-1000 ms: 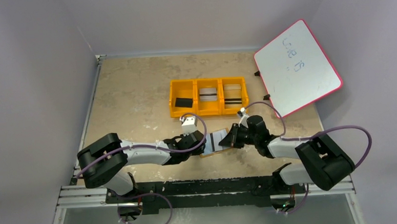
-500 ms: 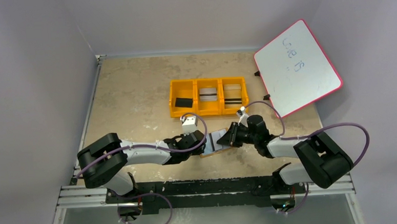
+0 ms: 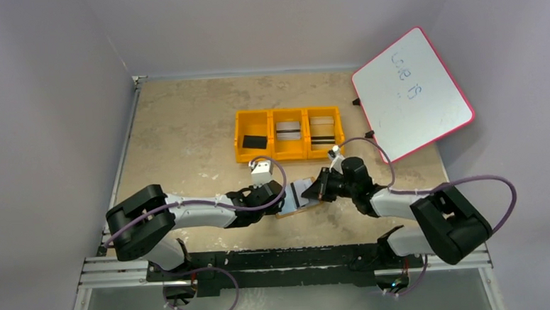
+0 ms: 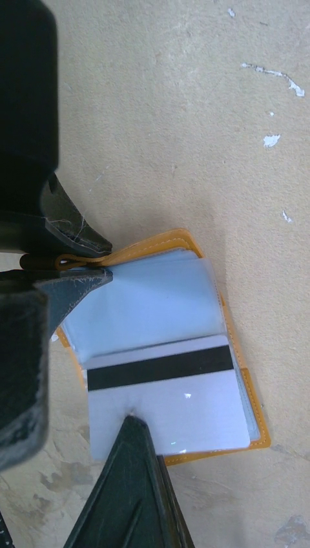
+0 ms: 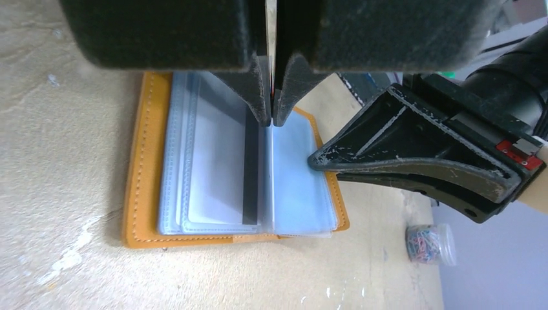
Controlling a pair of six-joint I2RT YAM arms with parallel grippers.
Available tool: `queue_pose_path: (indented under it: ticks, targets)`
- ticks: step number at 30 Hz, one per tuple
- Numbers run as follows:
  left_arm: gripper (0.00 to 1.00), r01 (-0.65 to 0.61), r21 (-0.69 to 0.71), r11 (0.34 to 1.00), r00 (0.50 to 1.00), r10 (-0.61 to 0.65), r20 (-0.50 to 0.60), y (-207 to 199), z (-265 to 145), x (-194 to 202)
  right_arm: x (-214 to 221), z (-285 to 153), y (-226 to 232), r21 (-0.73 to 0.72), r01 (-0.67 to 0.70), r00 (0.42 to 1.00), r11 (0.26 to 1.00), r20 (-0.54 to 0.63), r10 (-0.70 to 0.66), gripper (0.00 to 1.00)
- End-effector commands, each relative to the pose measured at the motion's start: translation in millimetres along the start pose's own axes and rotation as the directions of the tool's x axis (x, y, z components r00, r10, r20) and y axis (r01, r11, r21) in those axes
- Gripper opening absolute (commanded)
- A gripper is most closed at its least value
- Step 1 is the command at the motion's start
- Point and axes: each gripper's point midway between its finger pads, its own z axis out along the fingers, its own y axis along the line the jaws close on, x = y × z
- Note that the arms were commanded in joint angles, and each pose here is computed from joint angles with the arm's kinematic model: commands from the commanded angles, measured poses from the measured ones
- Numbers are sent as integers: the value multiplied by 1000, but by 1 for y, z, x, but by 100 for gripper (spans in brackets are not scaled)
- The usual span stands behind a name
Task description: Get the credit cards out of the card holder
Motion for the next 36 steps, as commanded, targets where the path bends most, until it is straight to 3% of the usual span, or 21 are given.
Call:
queue_pose_path:
  ticks: [1, 9, 14, 18, 21, 27, 36]
  targets:
    - [0, -30, -62, 998, 999, 31, 14, 13, -5, -5, -25, -7, 5, 60, 78, 993, 995, 85, -83, 0]
    - [1, 3, -43, 999, 999, -1, 48, 12, -10, -12, -46, -30, 23, 93, 202, 964, 975, 155, -214, 0]
    - [26, 31, -12, 999, 996, -30, 80, 9, -17, -21, -77, -49, 40, 143, 318, 898, 937, 271, -346, 0]
    - [37, 40, 9, 999, 994, -41, 102, 3, -23, -30, -103, -62, 61, 186, 524, 766, 832, 324, -555, 0]
    - [41, 49, 13, 999, 991, -50, 122, 1, -29, -39, -128, -71, 79, 255, 668, 608, 699, 355, -711, 0]
    - [45, 79, 0, 997, 980, -78, 184, 9, -44, -56, -165, -69, 104, 332, 819, 383, 469, 292, -876, 0]
    - [48, 126, -2, 992, 959, -121, 255, 29, -66, -70, -187, -33, 91, 279, 935, 228, 220, 4, -974, 0]
